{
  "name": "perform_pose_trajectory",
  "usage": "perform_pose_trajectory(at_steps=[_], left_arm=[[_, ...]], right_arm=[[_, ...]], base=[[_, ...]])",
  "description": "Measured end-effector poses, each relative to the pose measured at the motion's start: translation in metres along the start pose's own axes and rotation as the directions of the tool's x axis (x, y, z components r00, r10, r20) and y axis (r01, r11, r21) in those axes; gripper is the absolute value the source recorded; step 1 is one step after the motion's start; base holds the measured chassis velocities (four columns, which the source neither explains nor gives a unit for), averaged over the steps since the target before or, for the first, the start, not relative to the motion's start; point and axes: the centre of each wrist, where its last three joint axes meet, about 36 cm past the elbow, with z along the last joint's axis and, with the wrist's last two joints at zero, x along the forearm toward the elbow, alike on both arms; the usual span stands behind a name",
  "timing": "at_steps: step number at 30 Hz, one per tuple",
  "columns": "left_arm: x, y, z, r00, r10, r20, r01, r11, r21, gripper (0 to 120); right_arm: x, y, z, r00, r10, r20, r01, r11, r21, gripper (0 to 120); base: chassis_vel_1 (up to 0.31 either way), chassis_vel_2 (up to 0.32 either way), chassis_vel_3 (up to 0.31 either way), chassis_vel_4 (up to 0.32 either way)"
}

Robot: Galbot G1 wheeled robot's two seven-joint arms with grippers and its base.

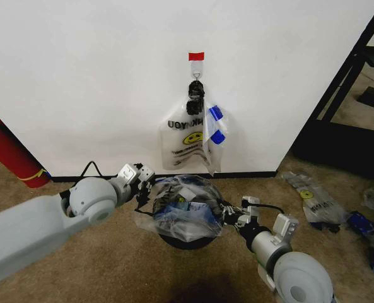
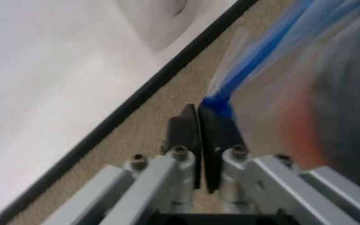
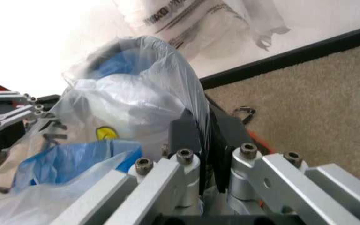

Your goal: Pick up the garbage bag from the wall and place it over the trash bin.

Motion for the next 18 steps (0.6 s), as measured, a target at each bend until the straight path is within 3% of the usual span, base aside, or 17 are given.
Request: perform_pose_trajectory(at_steps=[6, 8, 13, 18], left_arm=[[0.007, 0.004, -0.014, 0.994, -0.101, 0.043, 0.098, 0.993, 0.073, 34], [0.011, 0.003, -0.016, 0.993, -0.107, 0.051, 0.102, 0.992, 0.079, 38], [0.046, 0.008, -0.020, 0.980, -0.156, 0.123, 0.144, 0.984, 0.101, 59], [0.081, 0.001, -0.006, 0.983, -0.124, 0.136, 0.115, 0.991, 0.072, 74]], right_arm=[[-0.002, 0.003, 0.004, 1.000, -0.003, -0.007, 0.003, 1.000, -0.022, 0], [-0.003, 0.003, 0.005, 1.000, 0.000, -0.008, 0.000, 1.000, -0.026, 0], [-0.008, 0.000, 0.008, 1.000, 0.014, -0.021, -0.014, 0.999, -0.047, 0], [-0.016, -0.004, 0.010, 0.999, 0.023, -0.036, -0.025, 0.998, -0.062, 0]], base=[[0.000, 0.000, 0.000, 0.000], [0.000, 0.000, 0.000, 0.000], [0.000, 0.000, 0.000, 0.000], [0.000, 0.000, 0.000, 0.000]])
